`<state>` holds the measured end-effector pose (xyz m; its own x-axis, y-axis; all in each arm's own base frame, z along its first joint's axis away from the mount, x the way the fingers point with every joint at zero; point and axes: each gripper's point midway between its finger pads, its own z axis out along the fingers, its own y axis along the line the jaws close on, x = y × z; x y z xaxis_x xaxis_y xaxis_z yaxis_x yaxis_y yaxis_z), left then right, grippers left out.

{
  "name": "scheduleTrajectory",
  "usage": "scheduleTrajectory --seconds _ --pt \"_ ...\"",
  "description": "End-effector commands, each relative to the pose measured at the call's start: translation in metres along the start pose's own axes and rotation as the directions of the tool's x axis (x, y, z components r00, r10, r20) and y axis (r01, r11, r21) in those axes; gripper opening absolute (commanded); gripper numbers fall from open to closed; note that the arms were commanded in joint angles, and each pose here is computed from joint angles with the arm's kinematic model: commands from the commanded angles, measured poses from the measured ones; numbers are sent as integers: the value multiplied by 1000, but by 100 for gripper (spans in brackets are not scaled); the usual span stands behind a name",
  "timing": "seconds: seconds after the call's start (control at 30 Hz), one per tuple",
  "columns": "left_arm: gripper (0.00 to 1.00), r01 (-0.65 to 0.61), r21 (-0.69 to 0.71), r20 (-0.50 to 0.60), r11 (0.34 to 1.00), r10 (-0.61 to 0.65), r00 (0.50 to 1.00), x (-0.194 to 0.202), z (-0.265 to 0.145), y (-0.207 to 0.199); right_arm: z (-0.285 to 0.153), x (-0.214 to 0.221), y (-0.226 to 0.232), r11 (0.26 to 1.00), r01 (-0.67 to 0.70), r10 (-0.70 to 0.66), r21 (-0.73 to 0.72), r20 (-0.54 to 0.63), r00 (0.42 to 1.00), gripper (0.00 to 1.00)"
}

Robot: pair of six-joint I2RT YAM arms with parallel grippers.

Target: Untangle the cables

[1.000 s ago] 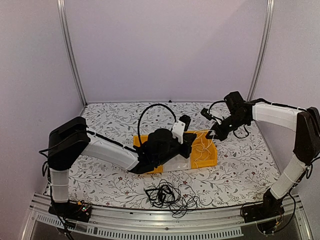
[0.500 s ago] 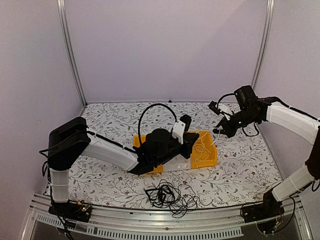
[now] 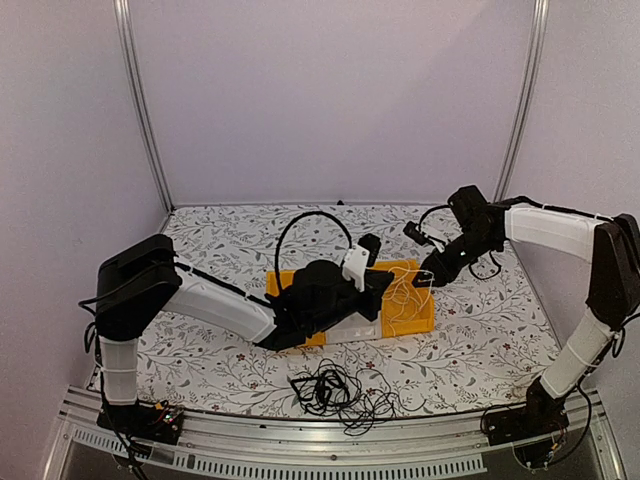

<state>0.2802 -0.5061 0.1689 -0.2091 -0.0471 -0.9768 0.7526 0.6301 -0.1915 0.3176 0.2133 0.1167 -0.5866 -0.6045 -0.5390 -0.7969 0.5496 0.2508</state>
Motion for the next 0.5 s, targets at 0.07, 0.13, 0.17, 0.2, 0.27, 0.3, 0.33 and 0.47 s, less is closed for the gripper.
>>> scheduleTrajectory --seconds 0.07,0.13,0.17,0.2,0.27,0.3,0.33,0.47 --pt "0 9 -57 -5 998 -9 1000 -7 -5 19 -33 -31 -17 999 -16 9 50 135 991 58" --pt "0 5 -70 -23 998 -7 1000 -6 -6 26 -51 -36 -27 995 -26 8 94 181 984 60" --pt "0 6 -77 -29 997 -8 1000 -7 -5 29 -58 -36 -33 993 -35 13 111 196 980 61" --pt "0 6 -83 -37 997 -10 999 -6 -4 31 -63 -37 -38 991 -42 14 127 213 977 61" --pt "0 8 -94 -53 996 -13 999 -7 0 35 -71 -36 -50 985 -63 22 160 244 969 62" --pt "0 7 -103 -65 995 -14 998 -8 4 38 -71 -34 -53 983 -68 23 171 256 967 62" --pt "0 2 -113 -81 994 -11 997 -7 8 40 -73 -30 -58 979 -75 21 189 270 963 62" --pt "0 -39 -143 -162 989 16 987 -1 26 51 -76 -26 -61 968 -38 -44 249 319 947 62"
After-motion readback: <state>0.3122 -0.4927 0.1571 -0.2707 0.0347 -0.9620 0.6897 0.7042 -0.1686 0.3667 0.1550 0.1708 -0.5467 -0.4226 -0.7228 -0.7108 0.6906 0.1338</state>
